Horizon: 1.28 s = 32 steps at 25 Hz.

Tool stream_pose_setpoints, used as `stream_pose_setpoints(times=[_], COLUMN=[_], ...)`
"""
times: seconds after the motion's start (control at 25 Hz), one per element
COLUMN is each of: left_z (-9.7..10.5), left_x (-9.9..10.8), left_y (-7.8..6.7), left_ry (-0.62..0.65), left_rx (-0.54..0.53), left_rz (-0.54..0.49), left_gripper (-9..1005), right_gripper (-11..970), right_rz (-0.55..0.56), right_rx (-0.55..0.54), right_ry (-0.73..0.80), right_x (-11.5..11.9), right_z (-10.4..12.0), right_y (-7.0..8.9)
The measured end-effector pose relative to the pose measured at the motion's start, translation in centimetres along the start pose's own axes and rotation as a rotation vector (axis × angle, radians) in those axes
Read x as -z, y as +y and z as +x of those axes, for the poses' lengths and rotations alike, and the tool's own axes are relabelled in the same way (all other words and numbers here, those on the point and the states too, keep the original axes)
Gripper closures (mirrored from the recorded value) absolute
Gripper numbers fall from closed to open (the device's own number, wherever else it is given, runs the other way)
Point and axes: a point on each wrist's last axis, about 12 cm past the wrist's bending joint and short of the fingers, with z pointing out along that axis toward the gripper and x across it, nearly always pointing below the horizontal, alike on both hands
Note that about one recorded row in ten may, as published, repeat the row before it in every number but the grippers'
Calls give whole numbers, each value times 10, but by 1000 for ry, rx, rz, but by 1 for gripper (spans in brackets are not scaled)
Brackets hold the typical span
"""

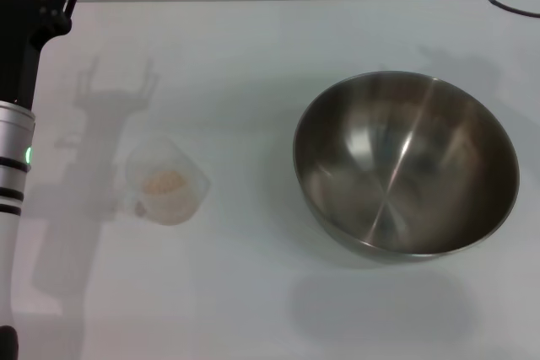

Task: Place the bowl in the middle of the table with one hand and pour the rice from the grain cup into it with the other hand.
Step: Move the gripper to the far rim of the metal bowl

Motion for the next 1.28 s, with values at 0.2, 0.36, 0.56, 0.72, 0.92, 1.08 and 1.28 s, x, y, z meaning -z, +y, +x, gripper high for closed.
stream_pose_setpoints(times=[0.2, 0.36, 0.56, 0.72, 0.92, 1.08, 1.28], left_z=[1, 1, 0, -2, -3, -3, -2], left_x=[2, 2, 2, 2, 3, 3, 3], left_y=[1, 1, 1, 0, 0, -1, -1], left_ry=[4, 5, 1, -14, -23, -24, -23], left_rx=[-5, -5, -1, 1, 3, 4, 5], left_rz=[-2, -3, -4, -5, -6, -4, -3], left_gripper=[155, 156, 155, 155, 155, 156, 156], right_gripper=[248, 251, 254, 257, 261, 263, 267], right_rz=[-31, -66, -119, -139, -165, -181, -198], right_rx=[15, 35, 56, 75, 101, 114, 116], right_ry=[166, 267, 366, 412, 455, 474, 486], right_x=[2, -6, -21, -30, -37, -44, -53], right_z=[1, 7, 20, 28, 38, 46, 54], right_y=[-9, -17, -32, -40, -46, -47, -48])
